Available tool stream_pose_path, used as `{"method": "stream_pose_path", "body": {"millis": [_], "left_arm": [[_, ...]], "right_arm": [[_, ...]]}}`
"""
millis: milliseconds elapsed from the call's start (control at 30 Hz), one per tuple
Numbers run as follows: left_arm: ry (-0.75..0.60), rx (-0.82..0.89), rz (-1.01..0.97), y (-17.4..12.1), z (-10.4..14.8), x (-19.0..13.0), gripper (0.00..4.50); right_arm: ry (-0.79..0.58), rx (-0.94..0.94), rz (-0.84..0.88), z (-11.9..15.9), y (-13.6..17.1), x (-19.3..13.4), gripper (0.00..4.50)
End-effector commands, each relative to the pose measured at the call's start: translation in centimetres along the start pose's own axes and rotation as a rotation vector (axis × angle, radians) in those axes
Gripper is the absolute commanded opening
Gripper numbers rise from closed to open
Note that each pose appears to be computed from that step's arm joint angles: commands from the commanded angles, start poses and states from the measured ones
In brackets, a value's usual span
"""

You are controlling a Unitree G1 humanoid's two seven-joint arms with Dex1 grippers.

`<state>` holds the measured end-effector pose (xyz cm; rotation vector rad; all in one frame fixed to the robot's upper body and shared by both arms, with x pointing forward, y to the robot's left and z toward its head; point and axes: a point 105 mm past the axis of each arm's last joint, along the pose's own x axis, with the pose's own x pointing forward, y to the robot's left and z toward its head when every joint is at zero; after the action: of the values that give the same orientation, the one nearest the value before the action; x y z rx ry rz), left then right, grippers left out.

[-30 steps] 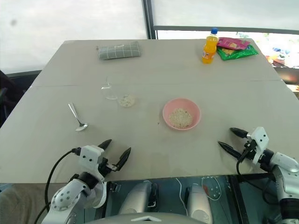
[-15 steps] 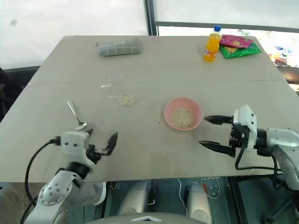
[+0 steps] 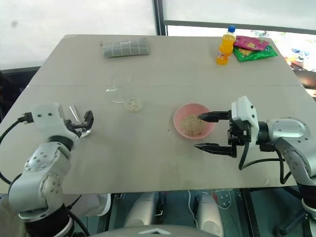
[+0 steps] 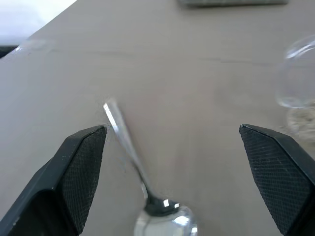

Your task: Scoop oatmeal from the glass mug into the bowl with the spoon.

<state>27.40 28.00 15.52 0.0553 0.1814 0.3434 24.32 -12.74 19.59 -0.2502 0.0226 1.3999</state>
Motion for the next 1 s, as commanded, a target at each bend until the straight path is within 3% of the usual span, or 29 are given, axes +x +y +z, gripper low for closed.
{"method": "stream_pose_path", "body": {"millis": [33, 233, 400, 633, 667, 733, 933, 1000], "left_arm": [[0.089, -0.032, 0.068, 1.7, -1.6, 0.9, 4.5], [0.219, -0.11, 0.104, 1.3, -4.1, 3.9, 4.5], [0.245, -0.084, 0.028, 0.0, -4.1, 5.0, 4.5], [0.33, -0.065, 0.024, 0.3, -4.9, 5.8, 4.5], [0.35, -0.067, 0.024, 0.3, -5.2, 5.8, 3.97], [0.378, -0.059, 0.021, 0.2, -5.6, 5.7, 3.19], [0.418, -0.085, 0.037, 0.1, -6.6, 5.3, 0.22], [0.4, -0.108, 0.052, 0.4, -6.6, 5.2, 0.06]], "right_arm": [[-0.019, -0.034, 0.008, 0.5, 0.2, 0.2, 4.3], [-0.037, -0.041, -0.009, 0.4, 0.1, 0.7, 4.3], [-0.023, -0.036, -0.038, 0.0, 0.0, 0.3, 4.3], [-0.031, -0.035, -0.049, 0.0, 0.2, 0.6, 4.3], [-0.033, -0.037, -0.052, 0.0, 0.1, 0.6, 4.5], [-0.033, -0.041, -0.058, 0.0, 0.0, 0.6, 4.5], [-0.029, -0.048, -0.064, 0.0, -0.2, 0.5, 4.5], [-0.028, -0.048, -0.065, -0.1, -0.3, 0.5, 4.5]]}}
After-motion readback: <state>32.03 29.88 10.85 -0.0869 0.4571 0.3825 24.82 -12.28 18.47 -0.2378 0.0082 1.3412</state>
